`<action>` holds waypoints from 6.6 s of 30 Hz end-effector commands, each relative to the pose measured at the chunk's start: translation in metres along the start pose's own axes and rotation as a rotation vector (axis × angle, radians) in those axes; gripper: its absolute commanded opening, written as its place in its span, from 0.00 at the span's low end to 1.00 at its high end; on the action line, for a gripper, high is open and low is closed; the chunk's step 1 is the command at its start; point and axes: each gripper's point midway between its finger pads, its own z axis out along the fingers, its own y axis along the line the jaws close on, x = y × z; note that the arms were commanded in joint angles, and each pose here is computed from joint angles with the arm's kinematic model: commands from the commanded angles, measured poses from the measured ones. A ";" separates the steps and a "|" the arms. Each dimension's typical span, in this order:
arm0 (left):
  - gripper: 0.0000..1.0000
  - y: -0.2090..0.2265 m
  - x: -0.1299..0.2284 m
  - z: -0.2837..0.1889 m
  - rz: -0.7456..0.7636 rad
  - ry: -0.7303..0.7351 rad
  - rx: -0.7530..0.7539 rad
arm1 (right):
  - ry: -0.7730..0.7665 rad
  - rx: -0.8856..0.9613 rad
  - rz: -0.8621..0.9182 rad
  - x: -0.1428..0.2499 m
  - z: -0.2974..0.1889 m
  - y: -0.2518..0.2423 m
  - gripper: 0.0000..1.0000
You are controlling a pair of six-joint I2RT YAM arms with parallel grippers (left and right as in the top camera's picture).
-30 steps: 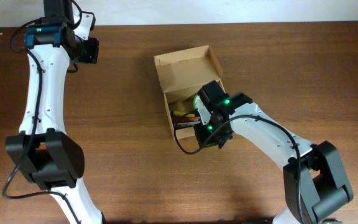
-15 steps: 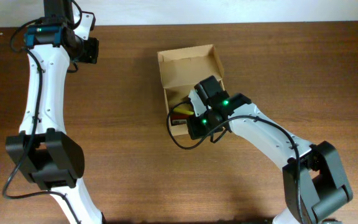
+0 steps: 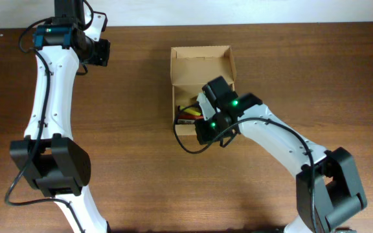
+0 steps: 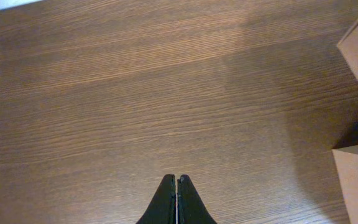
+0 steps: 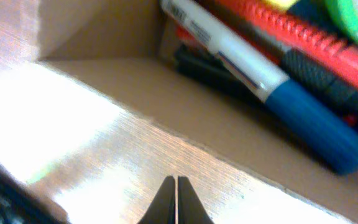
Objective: Pack container
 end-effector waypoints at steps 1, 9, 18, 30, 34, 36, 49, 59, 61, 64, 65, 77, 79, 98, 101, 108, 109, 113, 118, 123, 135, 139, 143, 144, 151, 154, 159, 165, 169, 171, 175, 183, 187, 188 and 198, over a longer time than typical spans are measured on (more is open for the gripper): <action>0.02 -0.012 0.001 0.005 0.016 -0.001 0.064 | -0.095 -0.032 -0.114 -0.035 -0.038 0.028 0.04; 0.02 -0.051 -0.013 0.001 -0.023 -0.069 0.301 | -0.338 0.110 -0.044 -0.100 -0.144 -0.006 0.04; 0.02 -0.098 0.001 0.044 -0.123 0.018 0.624 | -0.445 0.101 0.268 -0.108 -0.203 -0.147 0.04; 0.02 -0.105 0.025 0.087 -0.235 0.104 0.808 | -0.308 -0.312 0.591 -0.094 -0.133 -0.248 0.04; 0.02 -0.109 0.032 0.099 -0.294 0.133 0.885 | -0.282 -0.494 0.610 -0.103 -0.105 -0.245 0.04; 0.02 -0.113 0.034 0.103 -0.324 0.137 0.950 | -0.288 -0.590 0.607 -0.109 -0.097 -0.242 0.04; 0.02 -0.123 0.017 0.126 -0.514 0.112 1.205 | -0.356 -0.919 0.666 -0.164 -0.093 -0.243 0.04; 0.02 -0.120 -0.010 0.141 -0.610 0.090 1.246 | -0.343 -1.005 0.714 -0.205 -0.076 -0.241 0.04; 0.02 -0.126 -0.010 0.144 -0.608 0.093 1.251 | -0.336 -1.005 0.724 -0.204 -0.070 -0.243 0.04; 0.02 -0.135 -0.008 0.152 -0.617 0.116 1.255 | -0.332 -1.004 0.733 -0.203 -0.065 -0.245 0.04; 0.02 -0.138 -0.007 0.157 -0.625 0.126 1.258 | -0.334 -1.002 0.736 -0.203 -0.064 -0.246 0.04; 0.02 -0.165 -0.013 0.171 -0.630 0.142 1.261 | -0.319 -0.979 0.756 -0.207 -0.051 -0.239 0.04; 0.02 -0.165 -0.013 0.171 -0.636 0.146 1.261 | -0.292 -0.980 0.773 -0.206 -0.040 -0.234 0.04; 0.02 -0.203 -0.010 0.170 -0.592 0.185 1.263 | -0.219 -0.993 0.756 -0.204 -0.014 -0.210 0.04; 0.02 -0.210 -0.009 0.169 -0.586 0.196 1.271 | -0.210 -1.002 0.747 -0.203 -0.015 -0.207 0.04; 0.02 -0.215 -0.012 0.167 -0.563 0.182 1.282 | -0.202 -1.047 0.661 -0.201 -0.023 -0.198 0.04; 0.02 -0.215 -0.013 0.166 -0.553 0.172 1.287 | -0.203 -1.056 0.640 -0.201 -0.025 -0.196 0.04; 0.02 -0.215 -0.023 0.156 -0.484 0.109 1.335 | -0.218 -1.085 0.536 -0.203 -0.039 -0.185 0.04; 0.02 -0.214 -0.036 0.147 -0.445 0.063 1.344 | -0.244 -1.083 0.488 -0.210 -0.057 -0.175 0.04; 0.02 -0.212 -0.063 0.119 -0.329 -0.052 1.387 | -0.273 -1.094 0.423 -0.218 -0.083 -0.165 0.04; 0.02 -0.217 -0.108 0.049 -0.125 -0.198 1.459 | -0.369 -1.108 0.275 -0.231 -0.153 -0.135 0.04; 0.02 -0.223 -0.116 0.029 -0.074 -0.230 1.471 | -0.382 -1.104 0.222 -0.233 -0.167 -0.121 0.04; 0.02 -0.223 -0.122 0.014 -0.042 -0.264 1.468 | -0.399 -1.099 0.167 -0.237 -0.181 -0.107 0.04; 0.02 -0.223 -0.123 0.012 -0.038 -0.270 1.466 | -0.403 -1.098 0.156 -0.237 -0.185 -0.104 0.04; 0.02 -0.220 -0.123 0.021 -0.067 -0.270 1.427 | -0.401 -1.099 0.149 -0.238 -0.186 -0.100 0.04; 0.02 -0.219 -0.120 0.036 -0.112 -0.253 1.368 | -0.429 -1.109 0.162 -0.243 -0.189 -0.101 0.04; 0.02 -0.221 -0.109 0.058 -0.145 -0.214 1.241 | -0.474 -1.134 0.259 -0.258 -0.190 -0.109 0.04; 0.02 -0.223 -0.092 0.072 -0.129 -0.160 1.111 | -0.458 -1.099 0.422 -0.273 -0.159 -0.132 0.04; 0.02 -0.223 -0.092 0.068 -0.130 -0.157 1.111 | -0.446 -1.048 0.494 -0.274 -0.135 -0.147 0.04; 0.02 -0.222 -0.093 0.064 -0.124 -0.165 1.111 | -0.442 -1.021 0.518 -0.272 -0.124 -0.153 0.04; 0.02 -0.220 -0.097 0.055 -0.108 -0.183 1.093 | -0.416 -0.977 0.535 -0.264 -0.105 -0.161 0.04; 0.02 -0.216 -0.089 0.040 -0.072 -0.166 1.035 | -0.399 -0.993 0.426 -0.256 -0.110 -0.146 0.04; 0.02 -0.217 -0.088 0.029 -0.053 -0.167 1.034 | -0.434 -0.985 0.346 -0.255 -0.126 -0.137 0.04; 0.02 -0.218 -0.088 0.026 -0.044 -0.169 1.031 | -0.439 -0.985 0.332 -0.255 -0.129 -0.135 0.04; 0.02 -0.184 -0.073 0.049 -0.093 -0.092 0.770 | -0.425 -0.936 0.396 -0.246 -0.122 -0.146 0.04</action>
